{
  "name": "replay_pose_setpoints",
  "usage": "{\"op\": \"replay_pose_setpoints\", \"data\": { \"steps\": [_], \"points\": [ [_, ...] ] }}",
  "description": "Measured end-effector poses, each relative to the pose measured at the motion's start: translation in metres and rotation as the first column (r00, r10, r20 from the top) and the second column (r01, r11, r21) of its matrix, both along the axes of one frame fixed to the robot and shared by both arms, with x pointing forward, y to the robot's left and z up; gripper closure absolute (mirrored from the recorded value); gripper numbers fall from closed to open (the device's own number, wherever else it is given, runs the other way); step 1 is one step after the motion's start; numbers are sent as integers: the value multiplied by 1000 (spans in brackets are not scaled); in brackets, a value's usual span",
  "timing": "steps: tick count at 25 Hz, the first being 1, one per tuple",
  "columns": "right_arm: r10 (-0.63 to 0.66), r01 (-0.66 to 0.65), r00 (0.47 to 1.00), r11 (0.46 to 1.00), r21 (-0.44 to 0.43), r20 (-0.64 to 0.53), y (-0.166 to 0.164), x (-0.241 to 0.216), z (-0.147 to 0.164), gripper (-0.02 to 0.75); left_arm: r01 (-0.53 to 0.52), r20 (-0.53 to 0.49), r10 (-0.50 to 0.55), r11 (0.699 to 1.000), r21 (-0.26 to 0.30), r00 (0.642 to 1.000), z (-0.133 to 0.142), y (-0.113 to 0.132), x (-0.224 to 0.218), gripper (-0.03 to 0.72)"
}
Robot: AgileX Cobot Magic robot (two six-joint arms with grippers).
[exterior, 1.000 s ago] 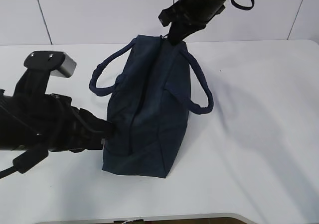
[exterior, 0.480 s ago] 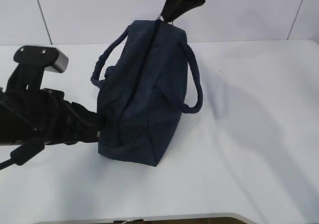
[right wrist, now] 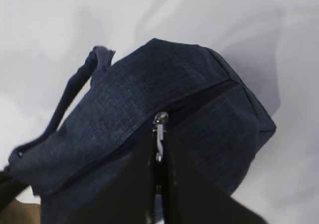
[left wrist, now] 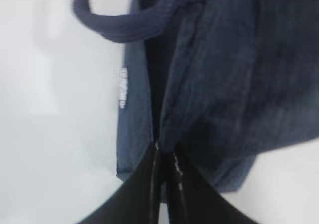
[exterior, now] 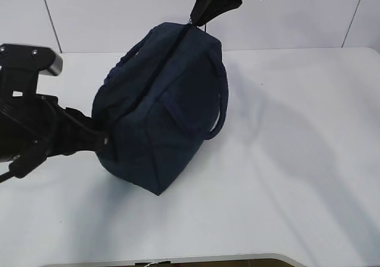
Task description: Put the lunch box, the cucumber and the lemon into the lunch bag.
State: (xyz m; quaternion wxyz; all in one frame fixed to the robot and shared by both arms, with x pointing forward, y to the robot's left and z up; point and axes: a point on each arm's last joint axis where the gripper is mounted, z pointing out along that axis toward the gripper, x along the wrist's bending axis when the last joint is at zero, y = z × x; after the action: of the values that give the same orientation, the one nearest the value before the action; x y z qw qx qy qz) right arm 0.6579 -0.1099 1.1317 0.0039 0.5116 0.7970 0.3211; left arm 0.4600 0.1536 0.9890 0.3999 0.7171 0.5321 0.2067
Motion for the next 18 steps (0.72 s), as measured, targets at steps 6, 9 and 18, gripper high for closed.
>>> {"op": "replay_pose_setpoints", "data": {
  "steps": [6, 9, 18],
  "points": [
    [46, -46, 999, 999, 7, 13, 2, -1, 1, 733, -243, 160, 226, 965, 99, 961, 8, 23, 12, 708],
    [70, -70, 998, 997, 21, 10, 5, -3, 1, 733, -335, 264, 289, 931, 148, 920, 15, 33, 16, 708],
    [119, -119, 992, 993, -5, 41, 7, -2, -1, 733, -339, 346, 259, 921, 192, 902, 21, 35, 19, 708]
  ]
}}
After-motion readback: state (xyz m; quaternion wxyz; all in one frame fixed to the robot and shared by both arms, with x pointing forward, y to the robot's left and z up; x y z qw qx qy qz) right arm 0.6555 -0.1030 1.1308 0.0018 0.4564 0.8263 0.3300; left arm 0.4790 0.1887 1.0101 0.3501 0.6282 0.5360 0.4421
